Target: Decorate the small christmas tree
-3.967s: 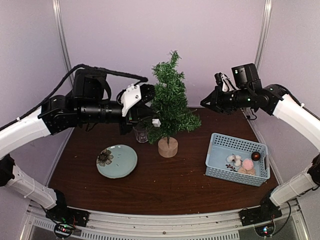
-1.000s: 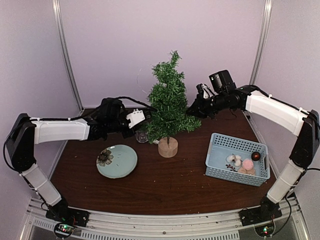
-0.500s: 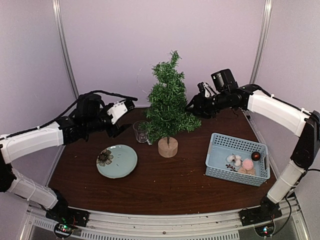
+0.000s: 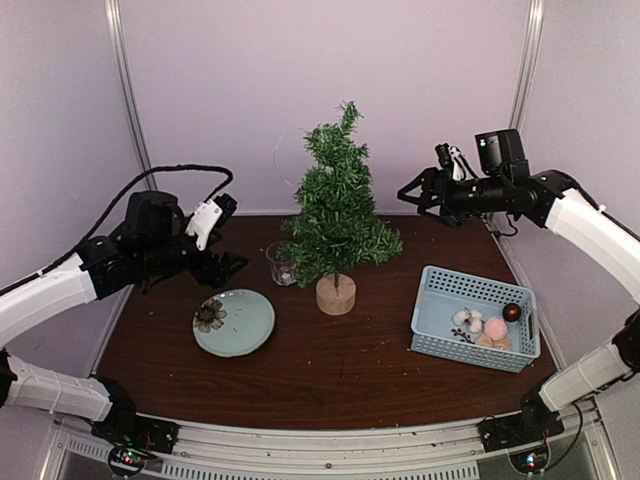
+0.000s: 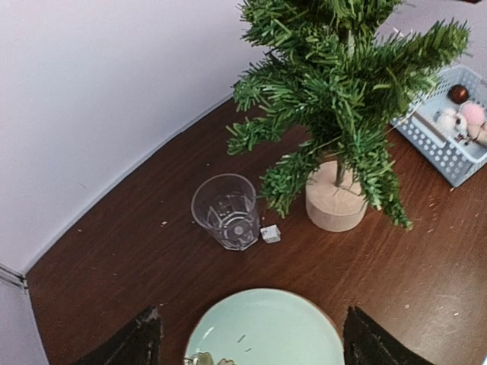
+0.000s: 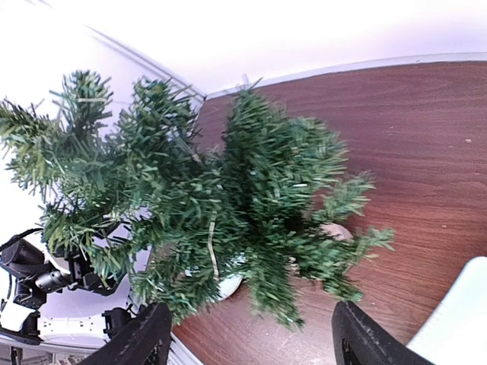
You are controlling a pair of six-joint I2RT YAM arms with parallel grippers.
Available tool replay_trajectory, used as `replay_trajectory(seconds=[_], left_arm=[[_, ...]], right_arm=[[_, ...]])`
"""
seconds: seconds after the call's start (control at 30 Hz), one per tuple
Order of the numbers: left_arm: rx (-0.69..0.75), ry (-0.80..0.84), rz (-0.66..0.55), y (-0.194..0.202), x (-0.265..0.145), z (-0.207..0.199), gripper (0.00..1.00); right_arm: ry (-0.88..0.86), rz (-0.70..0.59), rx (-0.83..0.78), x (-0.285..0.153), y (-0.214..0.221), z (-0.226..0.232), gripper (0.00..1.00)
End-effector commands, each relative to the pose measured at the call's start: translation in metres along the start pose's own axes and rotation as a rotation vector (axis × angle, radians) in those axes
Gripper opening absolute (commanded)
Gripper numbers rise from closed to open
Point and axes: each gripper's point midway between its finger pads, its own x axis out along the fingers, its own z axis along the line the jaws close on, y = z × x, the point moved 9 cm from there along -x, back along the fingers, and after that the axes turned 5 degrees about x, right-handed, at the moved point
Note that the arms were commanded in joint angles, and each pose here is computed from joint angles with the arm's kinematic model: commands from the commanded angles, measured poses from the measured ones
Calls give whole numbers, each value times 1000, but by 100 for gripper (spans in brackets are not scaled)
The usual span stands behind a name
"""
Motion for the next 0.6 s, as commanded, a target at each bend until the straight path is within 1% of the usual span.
replay_trajectory(seconds=[0.0,0.1,0.2,0.27,0.37,0.43,0.57], left_arm=[[-221,114,-110,-30,-19,-1,81],[-305,203,-202,-60,-28,0,76],[-370,298,-287,-88,-30,1,68],[-418,287,-321,-101,-26,7,65],[-428,224,-371,-121,-23,18,61],[-436,173,-379,-131,-17,25,58],[-439,157,-421,-147,-8,31,59]], right_arm=[[12,-37,-5,-30,0,-16,75],[13,-54,-19,-44,3,-21,74],[-9,-49,-30,-48,6,-20,73],[-28,-52,-28,-49,6,-18,72],[-42,-65,-32,-50,4,-15,71],[-46,-71,-35,-50,3,-14,70],[-44,-72,-53,-51,0,-12,69]])
